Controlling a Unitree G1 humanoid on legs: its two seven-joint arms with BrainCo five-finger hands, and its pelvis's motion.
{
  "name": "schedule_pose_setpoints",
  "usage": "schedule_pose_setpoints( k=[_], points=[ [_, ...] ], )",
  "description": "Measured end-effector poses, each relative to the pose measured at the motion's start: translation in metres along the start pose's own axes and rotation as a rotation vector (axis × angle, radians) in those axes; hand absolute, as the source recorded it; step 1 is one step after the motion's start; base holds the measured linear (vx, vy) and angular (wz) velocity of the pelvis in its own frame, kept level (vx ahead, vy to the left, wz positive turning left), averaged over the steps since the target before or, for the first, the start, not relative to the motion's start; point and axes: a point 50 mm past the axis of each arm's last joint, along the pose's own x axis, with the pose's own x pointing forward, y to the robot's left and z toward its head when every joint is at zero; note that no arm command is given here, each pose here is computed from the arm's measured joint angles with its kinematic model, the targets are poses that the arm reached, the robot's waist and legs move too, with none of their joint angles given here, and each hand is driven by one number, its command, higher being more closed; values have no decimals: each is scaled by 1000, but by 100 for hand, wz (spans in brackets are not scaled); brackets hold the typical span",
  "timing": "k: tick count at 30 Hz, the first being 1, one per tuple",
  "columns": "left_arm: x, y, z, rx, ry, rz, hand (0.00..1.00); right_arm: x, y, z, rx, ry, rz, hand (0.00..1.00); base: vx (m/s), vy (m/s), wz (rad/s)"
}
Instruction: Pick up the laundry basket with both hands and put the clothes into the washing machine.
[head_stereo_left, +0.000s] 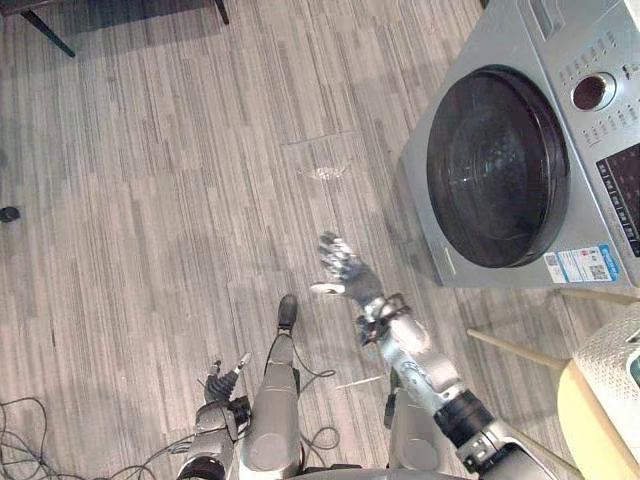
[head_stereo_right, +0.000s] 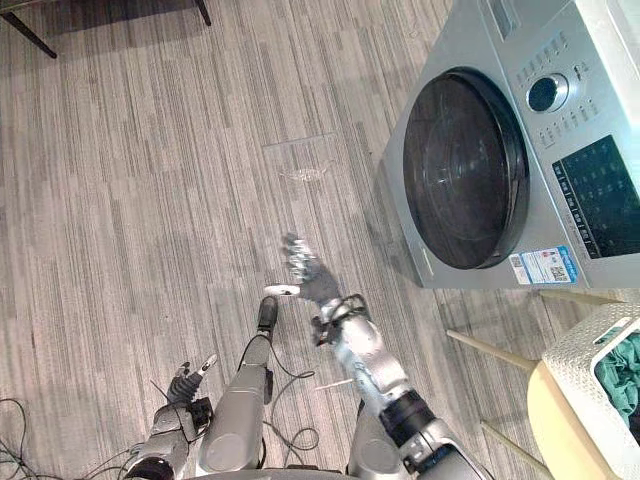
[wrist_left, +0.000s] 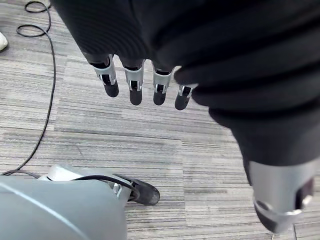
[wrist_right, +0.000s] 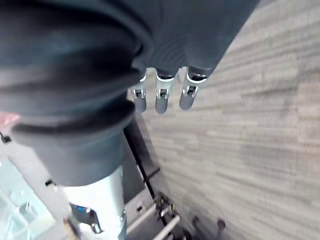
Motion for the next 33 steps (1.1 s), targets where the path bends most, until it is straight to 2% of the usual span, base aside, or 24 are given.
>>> schedule_pose_setpoints(
  k=[5,9,11,14,16,23,27,30,32,33],
  points=[
    [0,11,-5,-2,26,48,0,-28,-60,11,-41,-44,-296,0,-62,-10,-13],
    [-2,24,-13,17,44,81,0,-50,-97,66,-135,-266,-520,0,18,-43,-28],
    [-3,30,-17,20,55,100,0,-71,-120,98,-284,-374,-689,0,68,-43,-20],
    [-3,32,-16,35,45,102,0,-98,-146,121,-427,-434,-897,0,78,-49,-5],
    [-3,32,-16,35,44,103,0,-107,-152,127,-481,-446,-968,0,48,-44,-3],
    [-2,35,-14,38,35,109,0,-105,-171,134,-543,-428,-1061,0,4,-16,-2],
    [-2,30,-12,57,24,88,0,-71,-186,137,-563,-349,-1008,0,-79,9,11],
    [-4,15,-7,67,-6,38,0,-34,-201,166,-576,-300,-984,0,-129,34,13],
    [-4,10,-5,88,-22,12,0,-21,-221,199,-508,-274,-1028,0,-127,58,31],
    [-5,11,-7,93,-14,9,0,-16,-220,206,-489,-289,-1033,0,-75,90,14]
  ],
)
